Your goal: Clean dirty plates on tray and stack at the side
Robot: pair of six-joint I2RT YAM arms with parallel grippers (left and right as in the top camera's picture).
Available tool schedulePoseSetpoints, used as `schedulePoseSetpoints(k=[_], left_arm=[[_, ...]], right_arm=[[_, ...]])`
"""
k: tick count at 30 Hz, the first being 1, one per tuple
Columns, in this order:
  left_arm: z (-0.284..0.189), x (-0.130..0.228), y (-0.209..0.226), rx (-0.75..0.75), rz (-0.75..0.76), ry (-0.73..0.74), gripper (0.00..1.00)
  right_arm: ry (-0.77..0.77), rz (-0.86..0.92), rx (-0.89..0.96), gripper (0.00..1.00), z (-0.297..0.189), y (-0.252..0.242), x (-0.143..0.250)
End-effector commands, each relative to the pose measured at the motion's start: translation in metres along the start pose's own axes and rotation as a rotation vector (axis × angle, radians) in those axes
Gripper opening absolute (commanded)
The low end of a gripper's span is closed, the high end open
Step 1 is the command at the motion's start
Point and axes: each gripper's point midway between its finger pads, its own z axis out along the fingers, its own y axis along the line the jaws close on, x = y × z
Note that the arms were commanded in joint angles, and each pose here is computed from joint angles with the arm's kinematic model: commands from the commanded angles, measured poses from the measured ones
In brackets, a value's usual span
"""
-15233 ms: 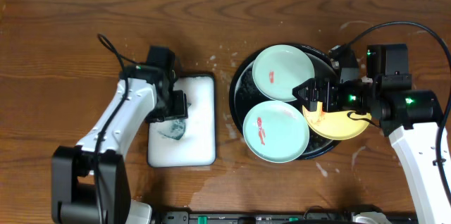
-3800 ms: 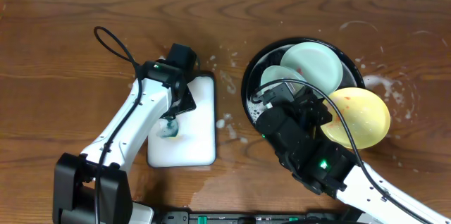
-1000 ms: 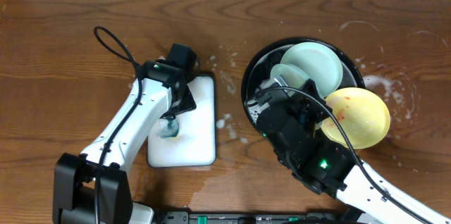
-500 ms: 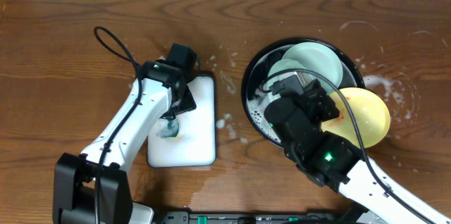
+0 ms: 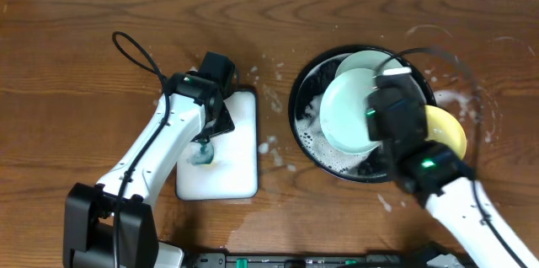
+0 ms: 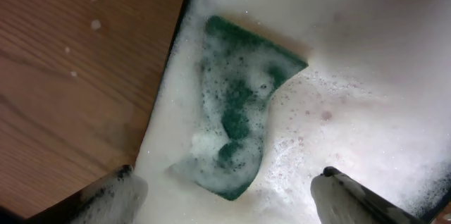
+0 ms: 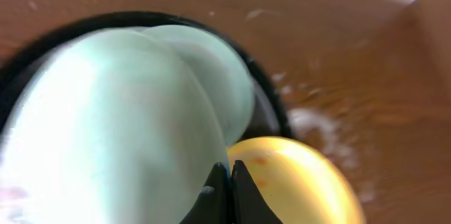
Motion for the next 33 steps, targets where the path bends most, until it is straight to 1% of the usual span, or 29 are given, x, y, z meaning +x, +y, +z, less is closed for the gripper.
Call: schedulePoseSetpoints(k=[1, 3, 5, 10, 15, 18, 24, 29, 30, 32, 33], left_arm=[[0.002, 0.001, 0.003, -0.01, 0.006, 0.008, 0.83], [0.002, 0.001, 0.003, -0.01, 0.006, 0.008, 0.83], [0.002, 0.001, 0.003, -0.01, 0.006, 0.008, 0.83], [0.002, 0.001, 0.003, -0.01, 0.006, 0.008, 0.83], [0.002, 0.001, 0.003, -0.01, 0.006, 0.008, 0.83], [0.002, 0.001, 0.003, -0.01, 0.006, 0.008, 0.83], [0.002, 0.001, 0.003, -0.01, 0.006, 0.008, 0.83], [0.002, 0.001, 0.003, -0.01, 0.006, 0.008, 0.83], [0.002, 0.001, 0.003, -0.01, 0.006, 0.008, 0.83], [0.002, 0.001, 0.003, -0.01, 0.006, 0.008, 0.84], [0.002, 0.001, 0.003, -0.01, 0.006, 0.008, 0.83]], right_arm=[[-0.053, 0.276, -0.226, 0.01, -0.022, -0.009, -0.034], [-0.062, 0.404, -0.246, 0.01, -0.024, -0.039, -0.039], [-0.057, 0.503, -0.207, 0.01, -0.019, -0.072, -0.034], [0.004, 0.761, -0.027, 0.01, 0.003, -0.155, -0.001], [0.024, 1.011, 0.105, 0.01, 0.027, -0.224, 0.032], [0.041, 1.081, 0.167, 0.01, 0.045, -0.253, 0.052], [0.115, 1.157, 0.276, 0.01, 0.085, -0.291, 0.102], [0.186, 1.199, 0.331, 0.01, 0.103, -0.306, 0.141], [0.198, 1.19, 0.331, 0.06, 0.104, -0.307, 0.145], [0.208, 1.157, 0.309, 0.27, 0.107, -0.304, 0.146], [0.204, 1.136, 0.272, 0.36, 0.108, -0.3, 0.141]])
